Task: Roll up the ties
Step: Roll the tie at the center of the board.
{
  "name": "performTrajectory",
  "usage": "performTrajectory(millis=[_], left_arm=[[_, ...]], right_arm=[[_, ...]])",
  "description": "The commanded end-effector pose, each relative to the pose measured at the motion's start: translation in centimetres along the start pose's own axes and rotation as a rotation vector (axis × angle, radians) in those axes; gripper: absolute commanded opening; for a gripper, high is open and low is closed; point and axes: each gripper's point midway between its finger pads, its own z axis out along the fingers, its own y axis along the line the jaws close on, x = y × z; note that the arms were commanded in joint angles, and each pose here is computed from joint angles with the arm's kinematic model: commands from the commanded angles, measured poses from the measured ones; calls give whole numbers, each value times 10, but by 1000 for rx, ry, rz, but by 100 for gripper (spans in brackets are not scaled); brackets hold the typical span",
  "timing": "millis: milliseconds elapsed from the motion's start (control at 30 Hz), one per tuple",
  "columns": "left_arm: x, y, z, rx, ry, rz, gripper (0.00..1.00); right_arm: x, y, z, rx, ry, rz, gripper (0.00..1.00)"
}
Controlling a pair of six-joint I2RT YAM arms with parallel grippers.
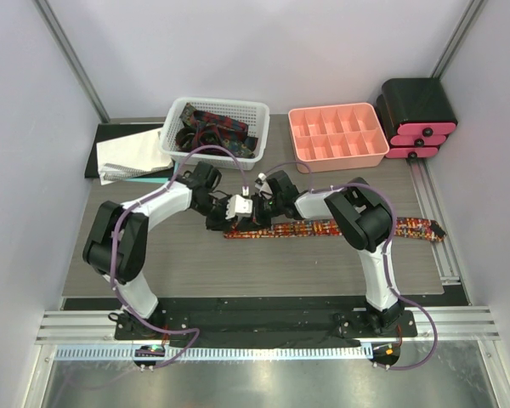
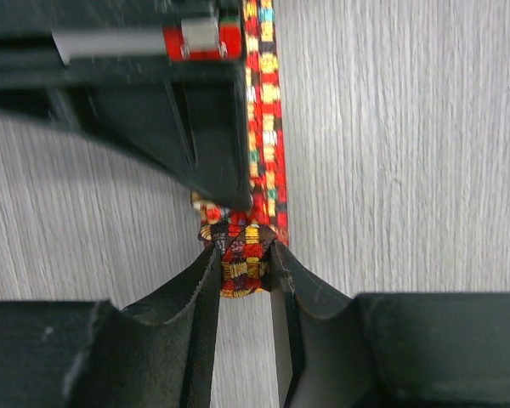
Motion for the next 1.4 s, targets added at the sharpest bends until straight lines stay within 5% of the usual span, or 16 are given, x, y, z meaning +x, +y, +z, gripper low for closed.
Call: performTrajectory(millis=[0, 667, 1033, 1367], left_arm=[[-12, 14, 9, -14, 1, 16, 29], [3, 13, 20, 2, 62, 3, 30], [10, 7, 14, 2, 104, 13, 29], [-19, 13, 8, -9, 12, -5, 29]], right_arm=[[-6, 6, -1, -10, -18, -9, 13], [-8, 28, -31, -54, -30, -31, 37], [-7, -25, -51, 140, -13, -52, 30], [-7, -15, -38, 79, -15, -34, 27]])
